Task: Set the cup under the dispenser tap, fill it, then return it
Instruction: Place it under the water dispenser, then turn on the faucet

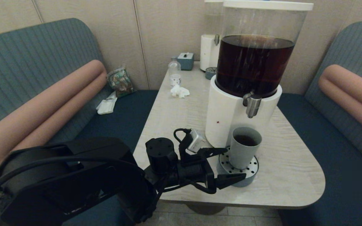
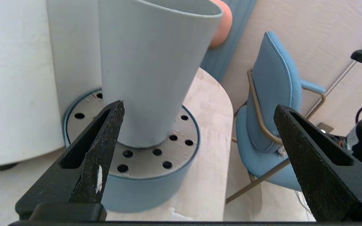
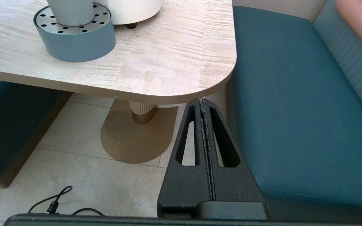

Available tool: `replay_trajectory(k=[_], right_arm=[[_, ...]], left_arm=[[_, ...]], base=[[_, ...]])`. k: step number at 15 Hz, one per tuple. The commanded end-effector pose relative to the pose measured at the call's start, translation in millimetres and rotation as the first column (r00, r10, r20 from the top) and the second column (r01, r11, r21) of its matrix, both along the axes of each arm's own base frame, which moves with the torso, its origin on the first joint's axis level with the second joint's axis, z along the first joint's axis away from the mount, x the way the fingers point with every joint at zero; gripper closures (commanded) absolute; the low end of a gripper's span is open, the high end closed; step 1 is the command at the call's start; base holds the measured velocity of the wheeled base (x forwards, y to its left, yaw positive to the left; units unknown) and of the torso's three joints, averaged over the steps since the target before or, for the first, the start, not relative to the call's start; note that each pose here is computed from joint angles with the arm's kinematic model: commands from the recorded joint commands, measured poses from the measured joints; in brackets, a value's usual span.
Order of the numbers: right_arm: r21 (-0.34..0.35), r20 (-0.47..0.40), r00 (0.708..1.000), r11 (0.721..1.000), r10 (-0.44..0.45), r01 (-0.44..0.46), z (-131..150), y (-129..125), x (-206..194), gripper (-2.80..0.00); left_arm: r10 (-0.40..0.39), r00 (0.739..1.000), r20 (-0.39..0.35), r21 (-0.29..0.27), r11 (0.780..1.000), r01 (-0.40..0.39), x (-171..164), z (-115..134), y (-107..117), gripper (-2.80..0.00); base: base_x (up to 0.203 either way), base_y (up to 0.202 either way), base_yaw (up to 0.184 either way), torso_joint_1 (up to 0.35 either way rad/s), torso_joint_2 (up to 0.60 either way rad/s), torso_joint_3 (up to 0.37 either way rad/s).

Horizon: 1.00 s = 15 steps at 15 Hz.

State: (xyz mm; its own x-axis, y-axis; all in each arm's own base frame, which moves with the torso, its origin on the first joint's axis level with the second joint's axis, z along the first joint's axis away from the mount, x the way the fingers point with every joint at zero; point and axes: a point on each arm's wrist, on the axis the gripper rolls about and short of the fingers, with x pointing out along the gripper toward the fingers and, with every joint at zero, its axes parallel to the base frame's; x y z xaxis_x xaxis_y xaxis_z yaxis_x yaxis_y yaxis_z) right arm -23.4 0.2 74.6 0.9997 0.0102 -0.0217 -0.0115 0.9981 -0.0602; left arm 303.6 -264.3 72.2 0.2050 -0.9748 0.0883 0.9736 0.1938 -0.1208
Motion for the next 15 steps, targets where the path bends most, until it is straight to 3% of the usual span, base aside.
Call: replay_trajectory(k=[1, 7, 8, 12, 15], right_arm=[[-0.001, 0.003, 1.000, 1.000, 0.001, -0.001, -0.1, 0.0, -0.2, 0.00], [-0.001, 0.002, 1.000, 1.000, 0.001, -0.001, -0.1, 0.0, -0.1, 0.00], [-0.001, 0.003, 1.000, 1.000, 0.001, -0.001, -0.1, 0.0, -0.3, 0.00], [-0.001, 0.003, 1.000, 1.000, 0.001, -0.001, -0.1, 0.0, -0.3, 0.00], [-0.001, 0.003, 1.000, 1.000, 0.001, -0.001, -0.1, 0.0, -0.3, 0.00]], left_arm=[[-0.001, 1.000, -0.009, 0.006, 1.000, 0.001, -5.8, 1.9, 5.3, -2.80], [0.028, 0.998, -0.056, 0.051, 0.998, -0.025, -37.6, 13.9, 37.3, -2.80], [0.040, 0.998, -0.054, 0.050, 0.998, -0.037, -44.9, 20.6, 43.8, 0.00], [0.084, 0.993, -0.088, 0.075, 0.994, -0.077, -86.2, 36.1, 77.9, 0.00], [0.211, 0.973, -0.093, 0.065, 0.977, -0.205, -120.8, 52.5, 111.8, 0.00]], base=[[0.000, 0.000, 0.000, 0.000, 0.00, 0.000], [0.000, 0.000, 0.000, 0.000, 0.00, 0.000], [0.000, 0.000, 0.000, 0.000, 0.00, 0.000], [0.000, 0.000, 0.000, 0.000, 0.00, 0.000], [0.000, 0.000, 0.000, 0.000, 0.00, 0.000]])
